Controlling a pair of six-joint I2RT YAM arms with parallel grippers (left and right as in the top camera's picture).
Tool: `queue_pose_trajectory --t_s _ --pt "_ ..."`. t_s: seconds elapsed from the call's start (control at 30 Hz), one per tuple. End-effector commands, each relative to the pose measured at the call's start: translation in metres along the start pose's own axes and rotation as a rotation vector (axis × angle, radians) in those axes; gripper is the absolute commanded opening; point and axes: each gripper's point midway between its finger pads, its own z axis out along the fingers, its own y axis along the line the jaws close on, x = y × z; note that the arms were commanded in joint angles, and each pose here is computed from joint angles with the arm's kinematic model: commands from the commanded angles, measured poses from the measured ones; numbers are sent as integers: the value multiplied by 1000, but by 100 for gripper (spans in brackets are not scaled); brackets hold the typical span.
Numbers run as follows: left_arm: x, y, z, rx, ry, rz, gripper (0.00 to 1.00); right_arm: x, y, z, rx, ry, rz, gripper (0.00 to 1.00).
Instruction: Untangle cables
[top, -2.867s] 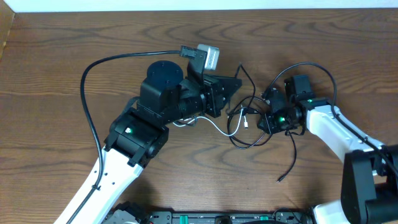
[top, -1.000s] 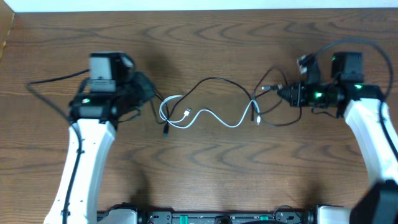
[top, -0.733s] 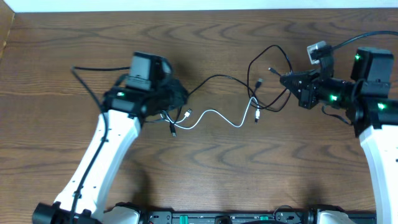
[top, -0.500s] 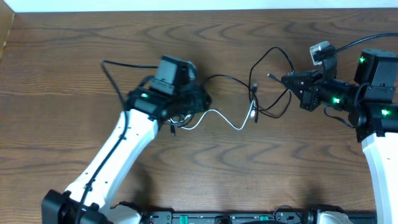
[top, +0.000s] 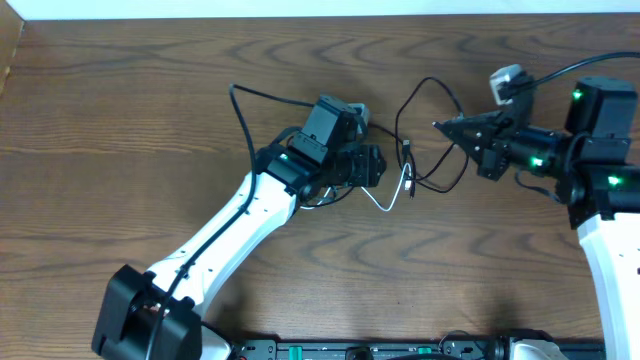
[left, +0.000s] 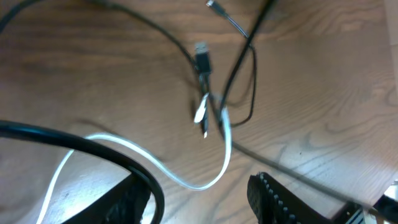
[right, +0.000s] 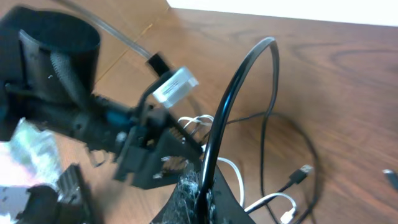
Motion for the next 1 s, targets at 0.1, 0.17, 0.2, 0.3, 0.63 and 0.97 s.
queue_pose_trajectory --t_s 0.1,0.17,0.2,0.3,0.63,0.97 --pt "-14 -6 12 33 -45 56 56 0 31 8 -87 17 -54 1" --pt "-17 -6 18 38 -54 59 56 2 36 12 -103 26 -61 1" --pt "-17 -5 20 39 -55 60 56 2 38 13 -109 29 -64 1" --pt "-18 -3 27 36 -53 59 56 4 42 15 -120 35 -63 1" --pt "-28 68 28 -337 -142 30 41 8 51 16 -158 52 -49 1" --pt "-17 175 -37 -834 -140 -93 20 43 -62 -14 525 156 208 1"
